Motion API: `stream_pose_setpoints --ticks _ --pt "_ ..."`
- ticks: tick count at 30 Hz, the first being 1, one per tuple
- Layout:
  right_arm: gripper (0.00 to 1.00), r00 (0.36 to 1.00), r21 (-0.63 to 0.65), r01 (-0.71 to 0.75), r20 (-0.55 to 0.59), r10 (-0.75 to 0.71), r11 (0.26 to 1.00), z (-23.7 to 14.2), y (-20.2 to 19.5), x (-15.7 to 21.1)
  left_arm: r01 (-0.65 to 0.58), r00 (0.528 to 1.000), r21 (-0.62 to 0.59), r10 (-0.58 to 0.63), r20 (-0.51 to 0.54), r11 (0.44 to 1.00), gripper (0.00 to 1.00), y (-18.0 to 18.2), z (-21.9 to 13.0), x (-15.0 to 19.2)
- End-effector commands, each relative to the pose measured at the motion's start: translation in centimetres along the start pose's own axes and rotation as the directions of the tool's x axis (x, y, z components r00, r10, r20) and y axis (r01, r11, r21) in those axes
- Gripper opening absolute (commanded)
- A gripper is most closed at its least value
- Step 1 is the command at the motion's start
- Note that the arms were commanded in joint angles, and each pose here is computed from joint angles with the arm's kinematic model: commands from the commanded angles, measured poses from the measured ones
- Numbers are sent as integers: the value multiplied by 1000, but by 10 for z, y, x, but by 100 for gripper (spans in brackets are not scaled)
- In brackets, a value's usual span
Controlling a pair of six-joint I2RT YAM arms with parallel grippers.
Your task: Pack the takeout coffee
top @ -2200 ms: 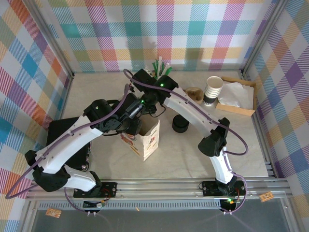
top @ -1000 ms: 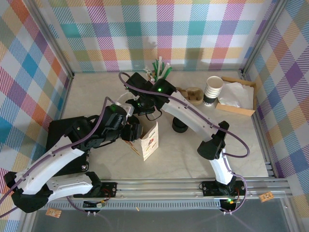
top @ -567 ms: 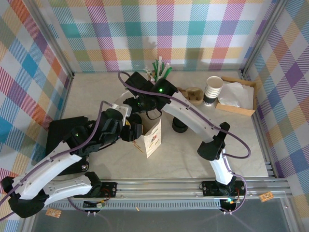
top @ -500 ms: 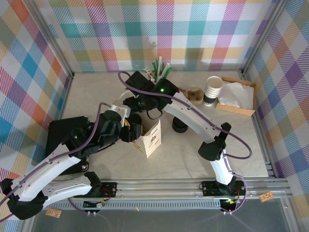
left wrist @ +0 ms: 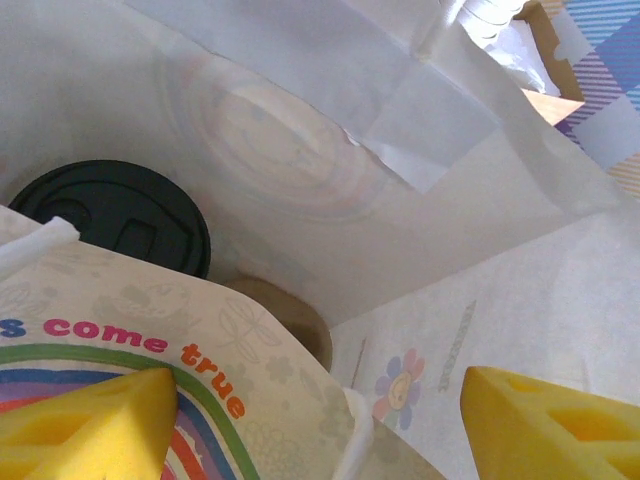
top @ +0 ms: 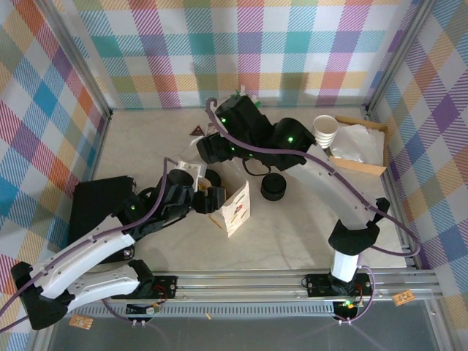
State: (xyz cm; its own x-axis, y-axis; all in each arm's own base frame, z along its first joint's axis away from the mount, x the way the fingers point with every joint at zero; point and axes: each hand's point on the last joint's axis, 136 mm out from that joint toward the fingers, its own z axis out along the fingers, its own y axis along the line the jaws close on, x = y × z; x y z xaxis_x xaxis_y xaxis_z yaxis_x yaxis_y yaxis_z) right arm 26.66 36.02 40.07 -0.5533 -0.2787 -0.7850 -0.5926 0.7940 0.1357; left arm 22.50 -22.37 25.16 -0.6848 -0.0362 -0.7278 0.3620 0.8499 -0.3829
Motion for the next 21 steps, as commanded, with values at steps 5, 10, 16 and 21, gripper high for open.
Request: stream_pose_setpoints --ticks 5,10,16,21 --pt "73 994 127 -37 -94 49 991 -14 -47 30 72 997 -21 -72 7 997 75 -5 -9 -19" --pt "77 985 164 -76 -143 100 984 -15 -65 51 105 994 -29 -106 -14 994 76 -10 -4 -24" --pt "77 979 143 -78 -177 103 987 -17 -66 64 161 986 -76 -164 -37 984 74 -10 3 -28" --pt "82 969 175 -81 -218 119 981 -14 -76 79 199 980 -116 -200 -1 973 74 -6 -4 -39"
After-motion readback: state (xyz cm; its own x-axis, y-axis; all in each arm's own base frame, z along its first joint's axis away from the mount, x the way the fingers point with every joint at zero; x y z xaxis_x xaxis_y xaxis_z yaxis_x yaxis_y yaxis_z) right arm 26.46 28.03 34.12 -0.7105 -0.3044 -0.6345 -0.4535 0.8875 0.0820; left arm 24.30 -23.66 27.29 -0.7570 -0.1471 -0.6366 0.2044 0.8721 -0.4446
